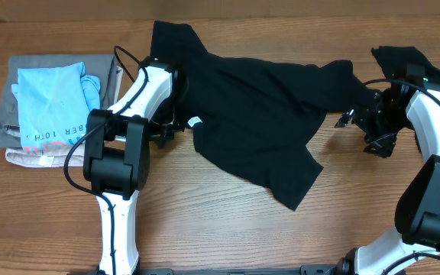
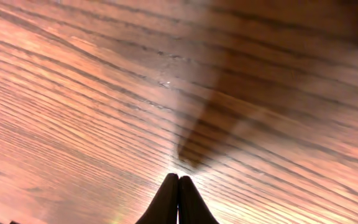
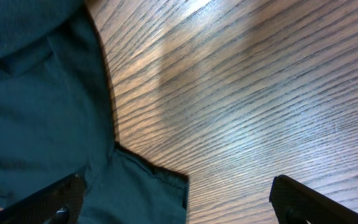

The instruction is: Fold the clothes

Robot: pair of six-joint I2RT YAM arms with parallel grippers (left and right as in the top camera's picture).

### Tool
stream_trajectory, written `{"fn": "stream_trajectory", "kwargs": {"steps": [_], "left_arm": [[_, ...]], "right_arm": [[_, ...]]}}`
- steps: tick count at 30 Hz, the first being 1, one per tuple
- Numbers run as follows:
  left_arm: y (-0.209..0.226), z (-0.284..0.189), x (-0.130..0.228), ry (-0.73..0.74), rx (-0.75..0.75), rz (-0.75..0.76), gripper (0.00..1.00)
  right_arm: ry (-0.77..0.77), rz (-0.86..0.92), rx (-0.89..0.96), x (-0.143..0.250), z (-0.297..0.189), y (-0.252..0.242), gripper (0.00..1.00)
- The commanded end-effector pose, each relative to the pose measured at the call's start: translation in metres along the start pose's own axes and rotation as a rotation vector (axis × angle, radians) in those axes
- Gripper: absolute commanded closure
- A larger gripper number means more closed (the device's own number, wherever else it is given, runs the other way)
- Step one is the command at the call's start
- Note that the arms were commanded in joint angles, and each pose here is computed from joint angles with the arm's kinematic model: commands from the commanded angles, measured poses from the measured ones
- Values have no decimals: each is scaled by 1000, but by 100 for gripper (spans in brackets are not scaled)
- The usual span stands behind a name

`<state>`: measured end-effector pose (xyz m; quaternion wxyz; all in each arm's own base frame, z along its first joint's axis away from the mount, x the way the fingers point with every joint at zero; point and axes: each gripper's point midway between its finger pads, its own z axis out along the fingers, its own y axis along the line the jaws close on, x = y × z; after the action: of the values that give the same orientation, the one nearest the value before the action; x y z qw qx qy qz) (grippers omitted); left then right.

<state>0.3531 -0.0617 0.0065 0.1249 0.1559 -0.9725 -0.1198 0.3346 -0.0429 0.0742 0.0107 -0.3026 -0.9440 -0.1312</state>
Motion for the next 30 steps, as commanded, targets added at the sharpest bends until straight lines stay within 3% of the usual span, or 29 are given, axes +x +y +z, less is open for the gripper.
{"fn": "stream_trajectory", "kwargs": {"steps": [1,7,15,22,30], "left_arm": [[-10,-47,10,-106,100,12,96],[-56,-93,50,-175,246,162,96],[-153,-90,133,-181,344,415,96],[-205,-85,169,-219,447,398,96],[-209,-49,162,-230,449,350,96]], "right_arm": [[-22,-4,-3,-5,-6,3,0],[-22,-4,-3,-5,-6,3,0],[-22,-4,-3,-5,-6,3,0],[-22,-4,-3,-5,-6,3,0],[-22,-4,-3,-5,-6,3,0]]}}
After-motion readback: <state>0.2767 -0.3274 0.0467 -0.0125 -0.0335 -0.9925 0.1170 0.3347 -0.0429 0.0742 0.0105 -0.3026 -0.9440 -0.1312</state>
